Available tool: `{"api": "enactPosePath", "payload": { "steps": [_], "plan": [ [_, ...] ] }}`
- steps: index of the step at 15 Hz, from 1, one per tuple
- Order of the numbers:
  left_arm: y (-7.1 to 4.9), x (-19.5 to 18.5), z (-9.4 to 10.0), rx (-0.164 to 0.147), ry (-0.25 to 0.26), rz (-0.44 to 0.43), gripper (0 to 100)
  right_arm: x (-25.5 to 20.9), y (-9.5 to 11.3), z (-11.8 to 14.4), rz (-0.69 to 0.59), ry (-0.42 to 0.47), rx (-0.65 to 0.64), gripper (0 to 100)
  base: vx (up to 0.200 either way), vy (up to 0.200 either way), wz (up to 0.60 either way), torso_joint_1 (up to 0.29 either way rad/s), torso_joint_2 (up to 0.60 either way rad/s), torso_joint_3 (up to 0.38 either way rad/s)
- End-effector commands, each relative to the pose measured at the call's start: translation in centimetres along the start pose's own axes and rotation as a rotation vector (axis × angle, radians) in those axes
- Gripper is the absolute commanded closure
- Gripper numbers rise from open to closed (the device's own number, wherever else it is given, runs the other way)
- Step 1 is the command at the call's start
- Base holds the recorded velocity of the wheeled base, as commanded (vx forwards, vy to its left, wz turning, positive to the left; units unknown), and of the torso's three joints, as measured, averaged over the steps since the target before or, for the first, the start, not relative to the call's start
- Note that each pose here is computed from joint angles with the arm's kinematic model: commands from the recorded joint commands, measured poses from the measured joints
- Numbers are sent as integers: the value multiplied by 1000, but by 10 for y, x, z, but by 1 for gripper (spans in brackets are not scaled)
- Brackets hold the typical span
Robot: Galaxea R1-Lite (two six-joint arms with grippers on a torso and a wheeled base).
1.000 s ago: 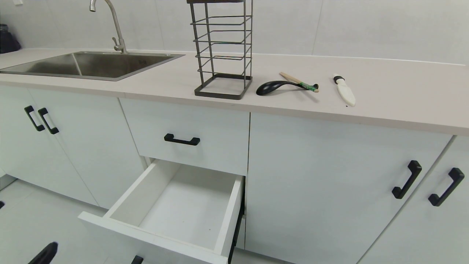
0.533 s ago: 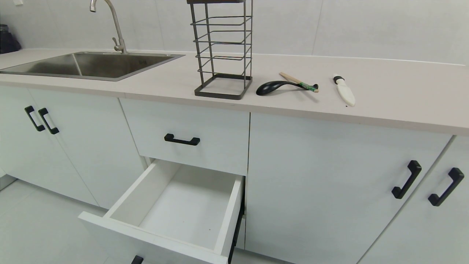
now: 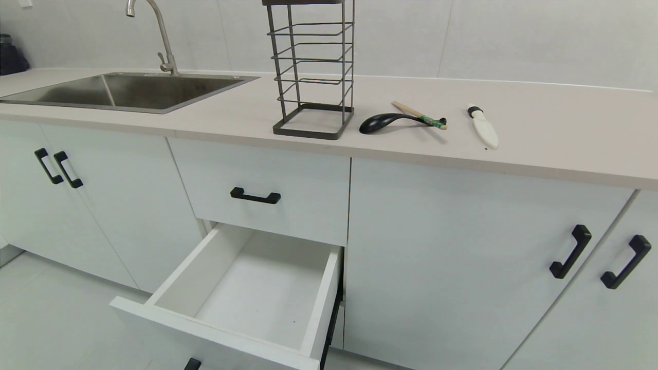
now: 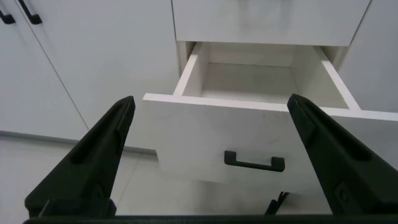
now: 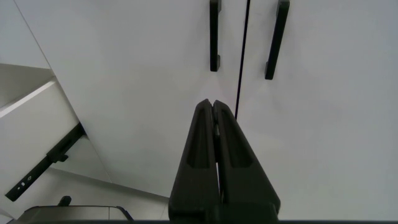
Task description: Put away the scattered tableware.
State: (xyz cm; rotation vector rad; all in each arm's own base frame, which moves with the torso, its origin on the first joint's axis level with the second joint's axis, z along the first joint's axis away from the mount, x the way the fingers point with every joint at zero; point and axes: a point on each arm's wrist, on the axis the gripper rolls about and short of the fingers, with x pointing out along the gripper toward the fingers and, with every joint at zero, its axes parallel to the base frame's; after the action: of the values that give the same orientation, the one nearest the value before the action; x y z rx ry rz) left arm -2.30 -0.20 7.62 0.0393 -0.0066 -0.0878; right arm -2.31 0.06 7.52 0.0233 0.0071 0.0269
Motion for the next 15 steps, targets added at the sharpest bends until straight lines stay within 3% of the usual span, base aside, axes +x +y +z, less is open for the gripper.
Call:
{"api": "enactPosePath", "payload": {
  "steps": [1,14,15],
  "plan": [
    [0,0,-1,-24,3,-3,0,0,0,0,1,1,0,100,0,0,0,0,0,0],
    [0,0,-1,-36,4,22,0,0,0,0,1,1,1,100,0,0,0,0,0,0],
    [1,0,-1,-39,4,23,0,0,0,0,1,1,1,100,200,0,0,2,2,-2]
  ]
}}
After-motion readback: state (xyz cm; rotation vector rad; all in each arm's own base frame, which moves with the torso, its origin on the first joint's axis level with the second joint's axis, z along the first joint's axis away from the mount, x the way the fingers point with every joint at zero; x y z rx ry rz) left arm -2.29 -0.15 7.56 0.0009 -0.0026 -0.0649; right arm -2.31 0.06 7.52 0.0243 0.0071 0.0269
